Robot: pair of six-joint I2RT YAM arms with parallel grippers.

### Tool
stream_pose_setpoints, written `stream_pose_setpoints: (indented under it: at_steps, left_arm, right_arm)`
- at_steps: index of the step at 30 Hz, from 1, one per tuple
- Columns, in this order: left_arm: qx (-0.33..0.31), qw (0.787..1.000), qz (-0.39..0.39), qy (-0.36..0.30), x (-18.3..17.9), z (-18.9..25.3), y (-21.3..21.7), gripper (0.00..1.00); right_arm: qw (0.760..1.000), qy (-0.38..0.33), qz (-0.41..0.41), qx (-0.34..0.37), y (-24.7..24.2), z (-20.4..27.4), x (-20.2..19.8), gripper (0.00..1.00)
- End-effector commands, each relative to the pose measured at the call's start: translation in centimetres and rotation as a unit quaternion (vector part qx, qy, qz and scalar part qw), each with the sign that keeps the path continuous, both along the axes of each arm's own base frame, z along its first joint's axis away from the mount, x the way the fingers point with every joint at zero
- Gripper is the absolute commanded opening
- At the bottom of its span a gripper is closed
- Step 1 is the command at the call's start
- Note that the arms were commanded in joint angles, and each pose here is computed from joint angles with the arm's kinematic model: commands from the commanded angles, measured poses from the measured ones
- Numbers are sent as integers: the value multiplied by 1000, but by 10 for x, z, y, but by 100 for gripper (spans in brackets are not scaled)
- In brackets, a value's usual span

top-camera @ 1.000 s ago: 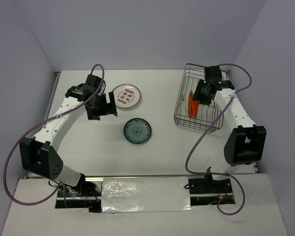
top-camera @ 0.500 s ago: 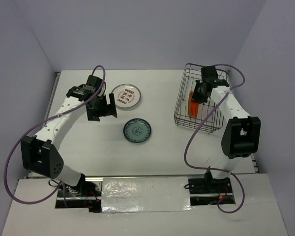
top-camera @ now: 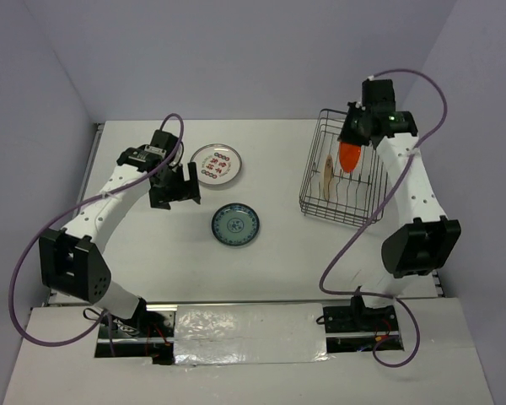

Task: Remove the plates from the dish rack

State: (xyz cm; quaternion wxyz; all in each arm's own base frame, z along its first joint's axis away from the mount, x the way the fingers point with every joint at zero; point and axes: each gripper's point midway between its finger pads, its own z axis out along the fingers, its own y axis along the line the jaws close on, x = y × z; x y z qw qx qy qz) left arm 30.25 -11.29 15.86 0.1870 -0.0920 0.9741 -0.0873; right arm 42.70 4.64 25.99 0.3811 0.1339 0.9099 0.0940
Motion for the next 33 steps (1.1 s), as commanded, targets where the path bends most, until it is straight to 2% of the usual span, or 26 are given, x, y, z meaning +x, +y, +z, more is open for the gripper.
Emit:
stream_pose_setpoints:
  at_steps: [1,2,4,6,7,9,13,16,21,26,27,28,29,30,32,33]
  left_arm:
    - [31,999,26,-16,7,10,12,99]
    - [41,998,42,-18,8,11,17,100]
    - [57,994,96,-16,7,16,31,99]
    - [72,987,141,-17,4,18,47,99]
    - [64,981,182,-25,5,24,57,99]
    - [57,972,227,-33,2,26,77,100]
    - [57,946,315,-48,-10,26,119,100]
    - [58,932,355,-49,-25,20,146,100]
    - [68,925,372,-41,-40,7,171,100]
    - [64,931,358,-25,-52,-9,177,100]
    - [64,932,355,-23,-53,-11,179,100]
    - [59,934,350,-23,-52,-12,178,100]
    - [57,935,348,-23,-52,-13,178,100]
    - [55,938,342,-22,-52,-14,177,99]
    - [50,940,337,-24,-49,-13,175,100]
    - [48,941,334,-24,-48,-13,175,100]
  right_arm:
    - [994,-95,41,-43,3,93,-31,0]
    - [990,-108,79,-43,17,101,-35,0]
    - [970,-133,201,-40,78,116,-55,0]
    - [942,-122,292,-111,112,100,-70,0]
    - [914,-121,357,-153,147,89,-87,0]
    - [883,-96,416,-196,190,56,-109,0]
    - [835,-50,493,-240,249,3,-141,0]
    - [816,-9,517,-259,279,-43,-152,0]
    - [790,34,546,-278,311,-102,-172,0]
    - [778,69,557,-281,326,-148,-185,0]
    - [777,70,558,-283,327,-151,-186,3]
    - [779,70,555,-283,328,-153,-186,13]
    - [777,76,558,-280,330,-157,-188,17]
    - [777,76,559,-278,331,-156,-189,34]
    - [782,67,558,-270,336,-148,-190,57]
    - [785,61,557,-265,337,-143,-190,74]
